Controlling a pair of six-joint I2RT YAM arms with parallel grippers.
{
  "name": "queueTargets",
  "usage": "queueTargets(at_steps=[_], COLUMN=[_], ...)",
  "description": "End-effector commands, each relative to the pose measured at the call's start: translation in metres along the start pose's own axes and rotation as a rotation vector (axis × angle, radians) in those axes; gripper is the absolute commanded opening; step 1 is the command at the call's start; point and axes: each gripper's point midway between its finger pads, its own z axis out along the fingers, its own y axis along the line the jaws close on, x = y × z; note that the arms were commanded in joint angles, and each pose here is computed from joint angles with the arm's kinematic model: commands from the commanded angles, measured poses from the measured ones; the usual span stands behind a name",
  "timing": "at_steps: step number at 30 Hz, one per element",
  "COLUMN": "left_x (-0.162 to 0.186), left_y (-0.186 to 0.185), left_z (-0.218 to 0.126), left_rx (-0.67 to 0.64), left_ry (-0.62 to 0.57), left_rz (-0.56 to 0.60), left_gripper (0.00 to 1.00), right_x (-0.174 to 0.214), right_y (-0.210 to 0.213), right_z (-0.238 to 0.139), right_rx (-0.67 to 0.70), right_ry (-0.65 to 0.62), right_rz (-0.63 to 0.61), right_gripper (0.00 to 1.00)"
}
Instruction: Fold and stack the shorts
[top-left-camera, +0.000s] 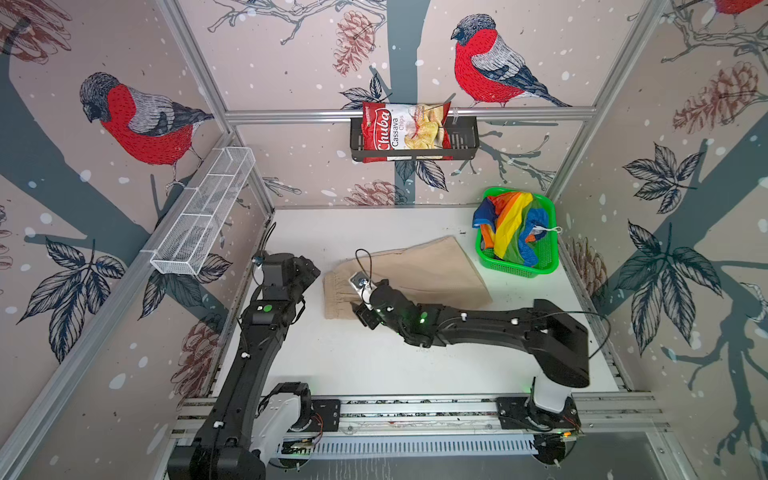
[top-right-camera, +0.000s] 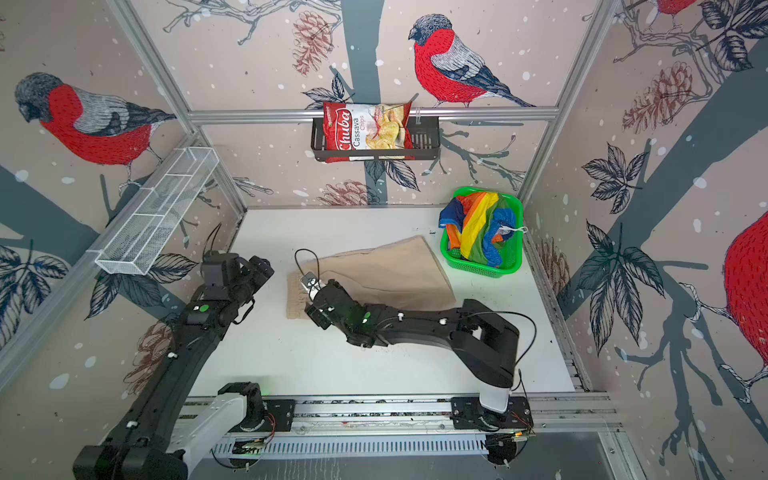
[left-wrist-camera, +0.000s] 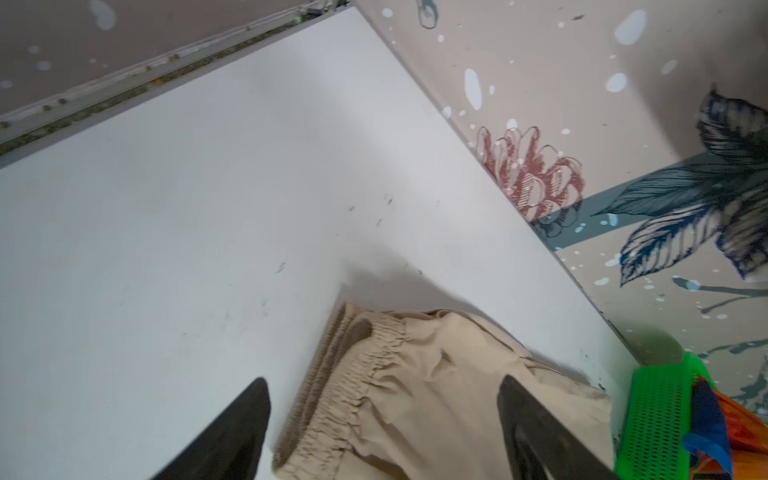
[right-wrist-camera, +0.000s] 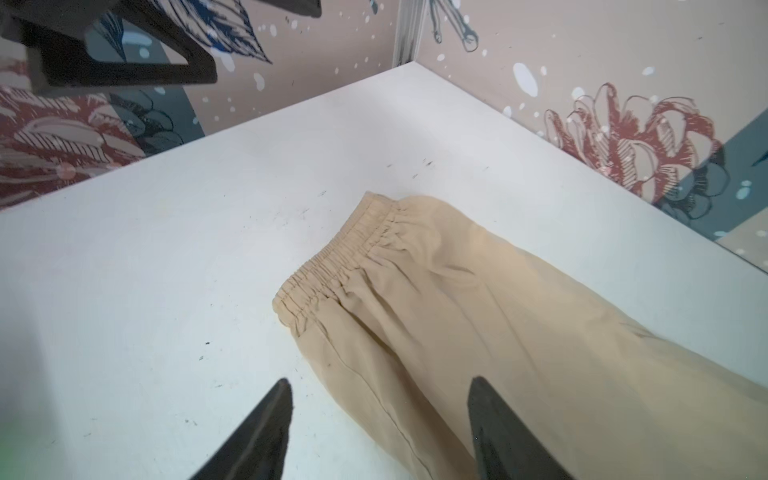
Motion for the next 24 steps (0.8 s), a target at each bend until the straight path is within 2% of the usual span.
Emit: queueTargets(at_steps=[1, 4, 7, 14, 16, 17, 19, 20, 22, 24], left_x=[0.021, 0.040, 0.056, 0.074, 0.079, 0.084, 0.092, 0.097, 0.106, 0.115], left_y=[0.021, 0.040, 0.048, 0.045, 0.045, 0.046, 0.044, 0.042, 0.035, 0.032], left_z=[0.007, 0.017, 0.026, 0.039, 0.042, 0.044, 0.048, 0.050, 0.053, 0.058], left_rx=[-0.030, -0.052, -0.031, 0.031, 0.045, 0.050, 0.069, 0.084, 0.138, 0.174], left_ry=[0.090, 0.169, 0.220, 0.267, 0.283, 0.300, 0.336, 0.358, 0.405, 0.439], left_rz=[-0.006, -0.029, -0.046, -0.069, -0.079, -0.086, -0.102, -0.113, -0.112, -0.133], left_gripper=[0.90, 0.96, 0.96, 0.97, 0.97, 0.97, 0.97, 0.97, 0.97, 0.97], right_x=[0.010, 0.027, 0.040, 0.070, 0.077, 0.081, 0.084, 0.085, 0.084, 0.084], right_y=[0.020, 0.040, 0.054, 0.050, 0.049, 0.048, 0.048, 0.048, 0.048, 0.049], right_z=[0.024, 0.051, 0.075, 0.111, 0.114, 0.115, 0.114, 0.112, 0.108, 0.105], right_rx=[-0.018, -0.056, -0.091, -0.132, -0.163, -0.182, -0.213, -0.224, -0.248, -0.272], right_ry=[0.028, 0.080, 0.101, 0.171, 0.189, 0.197, 0.198, 0.190, 0.174, 0.160], right_rz=[-0.041, -0.067, -0.071, 0.029, 0.068, 0.090, 0.129, 0.142, 0.160, 0.178], right_gripper=[0.75, 0.80, 0.84, 0.83, 0.73, 0.63, 0.34, 0.25, 0.16, 0.12])
